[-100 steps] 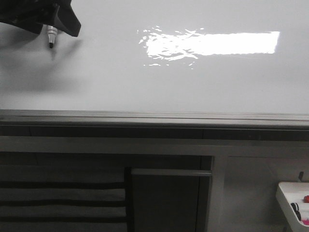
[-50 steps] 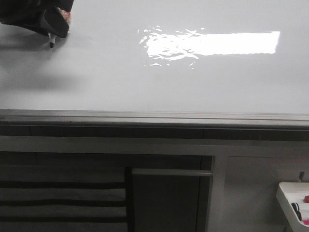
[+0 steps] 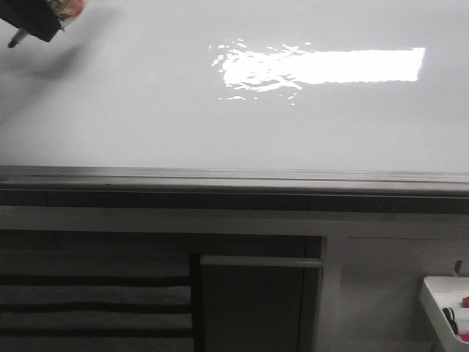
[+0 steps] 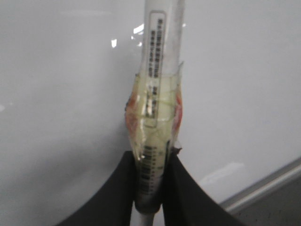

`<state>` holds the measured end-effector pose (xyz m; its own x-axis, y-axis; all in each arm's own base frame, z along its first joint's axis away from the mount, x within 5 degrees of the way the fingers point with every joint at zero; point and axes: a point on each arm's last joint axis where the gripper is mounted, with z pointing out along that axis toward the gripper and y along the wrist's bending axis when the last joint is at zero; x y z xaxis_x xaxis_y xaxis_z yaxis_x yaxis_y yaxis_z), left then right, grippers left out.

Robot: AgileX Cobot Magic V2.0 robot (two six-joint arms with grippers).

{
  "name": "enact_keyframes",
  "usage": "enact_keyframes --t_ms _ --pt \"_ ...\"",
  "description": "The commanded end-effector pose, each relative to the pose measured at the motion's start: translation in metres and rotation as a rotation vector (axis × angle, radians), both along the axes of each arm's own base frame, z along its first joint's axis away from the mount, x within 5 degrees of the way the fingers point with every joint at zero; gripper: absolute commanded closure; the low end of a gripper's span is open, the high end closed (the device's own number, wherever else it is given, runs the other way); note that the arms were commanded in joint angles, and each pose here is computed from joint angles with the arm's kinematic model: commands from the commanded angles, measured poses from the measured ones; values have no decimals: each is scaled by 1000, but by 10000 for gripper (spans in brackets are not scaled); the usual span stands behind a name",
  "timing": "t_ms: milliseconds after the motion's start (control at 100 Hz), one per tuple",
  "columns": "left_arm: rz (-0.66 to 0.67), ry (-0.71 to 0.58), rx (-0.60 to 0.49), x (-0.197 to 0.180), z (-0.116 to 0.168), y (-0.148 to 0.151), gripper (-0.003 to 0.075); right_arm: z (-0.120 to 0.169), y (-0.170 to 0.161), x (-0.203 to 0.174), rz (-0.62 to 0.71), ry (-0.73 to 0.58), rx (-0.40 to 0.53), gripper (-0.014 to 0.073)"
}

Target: Write number 3 on whiteboard

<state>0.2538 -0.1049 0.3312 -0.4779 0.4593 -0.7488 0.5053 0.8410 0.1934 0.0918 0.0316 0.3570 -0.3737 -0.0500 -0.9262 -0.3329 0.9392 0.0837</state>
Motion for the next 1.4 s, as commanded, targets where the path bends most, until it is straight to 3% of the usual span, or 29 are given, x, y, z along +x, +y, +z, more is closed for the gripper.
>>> enact_keyframes --t_ms 0,160,290,570,730,840,1100,1390 --pt "-78 -55 -2 -15 25 0 739 18 11 16 140 -39 -18 51" --pt "-347 55 57 -41 23 -7 739 21 30 48 444 76 -97 51" --pt "-540 125 24 -56 21 -18 739 24 45 70 635 130 -103 51" --pt "-729 74 31 -76 23 -49 739 25 114 98 915 -40 -247 52" --pt "-801 61 39 -88 23 -63 739 21 150 102 1039 -51 -266 52" --pt "-837 63 40 -94 23 -68 739 17 166 102 1093 -37 -266 70" --pt "-844 58 64 -94 22 -68 739 14 170 103 1111 -26 -282 277" --pt "-844 58 64 -94 22 -68 739 12 169 102 1121 -20 -308 316"
